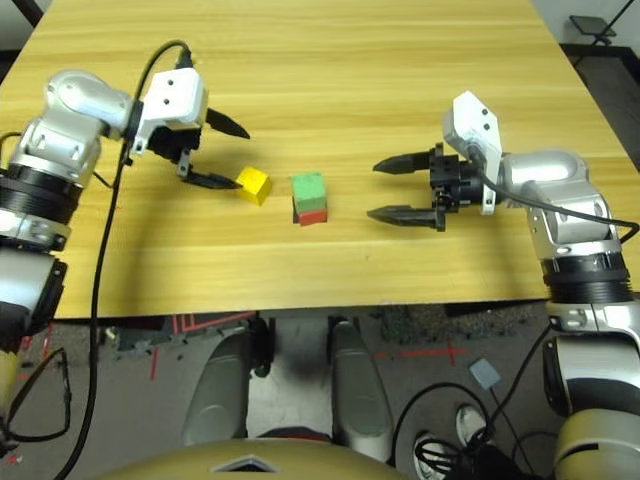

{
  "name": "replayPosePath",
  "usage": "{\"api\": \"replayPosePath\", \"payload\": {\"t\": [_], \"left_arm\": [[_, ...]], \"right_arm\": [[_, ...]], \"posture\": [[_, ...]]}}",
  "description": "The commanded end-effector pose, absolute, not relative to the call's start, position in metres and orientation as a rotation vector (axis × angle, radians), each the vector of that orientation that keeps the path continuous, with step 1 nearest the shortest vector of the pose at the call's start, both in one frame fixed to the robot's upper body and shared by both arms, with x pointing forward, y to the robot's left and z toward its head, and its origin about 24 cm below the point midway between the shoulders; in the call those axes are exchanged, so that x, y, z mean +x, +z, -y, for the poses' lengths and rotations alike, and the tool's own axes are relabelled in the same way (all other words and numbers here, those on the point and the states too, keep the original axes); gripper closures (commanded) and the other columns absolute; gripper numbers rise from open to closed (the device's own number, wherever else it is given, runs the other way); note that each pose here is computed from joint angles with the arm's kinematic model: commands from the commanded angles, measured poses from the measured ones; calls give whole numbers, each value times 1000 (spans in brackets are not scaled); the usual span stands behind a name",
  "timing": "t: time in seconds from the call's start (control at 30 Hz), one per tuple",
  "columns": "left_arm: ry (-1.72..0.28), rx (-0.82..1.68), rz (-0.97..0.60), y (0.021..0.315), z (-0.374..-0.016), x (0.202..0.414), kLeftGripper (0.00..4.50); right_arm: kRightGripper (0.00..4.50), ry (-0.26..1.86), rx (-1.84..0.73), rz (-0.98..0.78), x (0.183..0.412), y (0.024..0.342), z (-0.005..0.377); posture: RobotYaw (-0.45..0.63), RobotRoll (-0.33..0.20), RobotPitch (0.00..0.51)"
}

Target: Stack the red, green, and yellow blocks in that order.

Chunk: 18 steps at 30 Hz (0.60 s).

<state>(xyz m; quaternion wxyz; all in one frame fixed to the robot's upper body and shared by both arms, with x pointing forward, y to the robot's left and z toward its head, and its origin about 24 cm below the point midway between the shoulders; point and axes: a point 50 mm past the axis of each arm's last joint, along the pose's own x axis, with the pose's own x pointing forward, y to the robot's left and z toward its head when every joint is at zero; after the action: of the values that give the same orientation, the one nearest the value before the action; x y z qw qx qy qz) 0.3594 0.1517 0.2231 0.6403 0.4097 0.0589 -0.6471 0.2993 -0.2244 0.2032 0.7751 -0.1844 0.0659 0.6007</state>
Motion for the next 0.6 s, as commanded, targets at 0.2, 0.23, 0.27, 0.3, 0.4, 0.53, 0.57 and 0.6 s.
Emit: {"api": "replayPosePath", "payload": {"t": [0.2,0.23,0.27,0.3,0.4,0.53,0.57,0.6], "left_arm": [[-1476,936,-203,209,-157,368,40],[-1467,922,-211,206,-159,369,40],[-1457,905,-223,202,-161,371,40],[-1450,895,-230,200,-163,371,40],[-1445,872,-230,195,-165,372,207],[-1457,831,-189,195,-163,372,1314],[-1465,814,-171,196,-162,372,1662],[-1471,802,-152,198,-161,371,1987]], "right_arm": [[0,1277,-393,-146,291,204,228],[0,1276,-391,-147,290,204,228],[0,1275,-390,-146,290,203,228],[0,1274,-388,-145,290,203,228],[0,1271,-388,-143,291,204,227],[0,1268,-391,-145,292,204,227],[0,1267,-392,-147,292,203,228],[0,1267,-393,-148,293,203,228]], "posture": [[15,-23,256],[15,-23,255],[15,-23,256],[15,-23,256],[16,-25,254],[24,-27,253],[28,-27,252],[34,-26,250]]}}
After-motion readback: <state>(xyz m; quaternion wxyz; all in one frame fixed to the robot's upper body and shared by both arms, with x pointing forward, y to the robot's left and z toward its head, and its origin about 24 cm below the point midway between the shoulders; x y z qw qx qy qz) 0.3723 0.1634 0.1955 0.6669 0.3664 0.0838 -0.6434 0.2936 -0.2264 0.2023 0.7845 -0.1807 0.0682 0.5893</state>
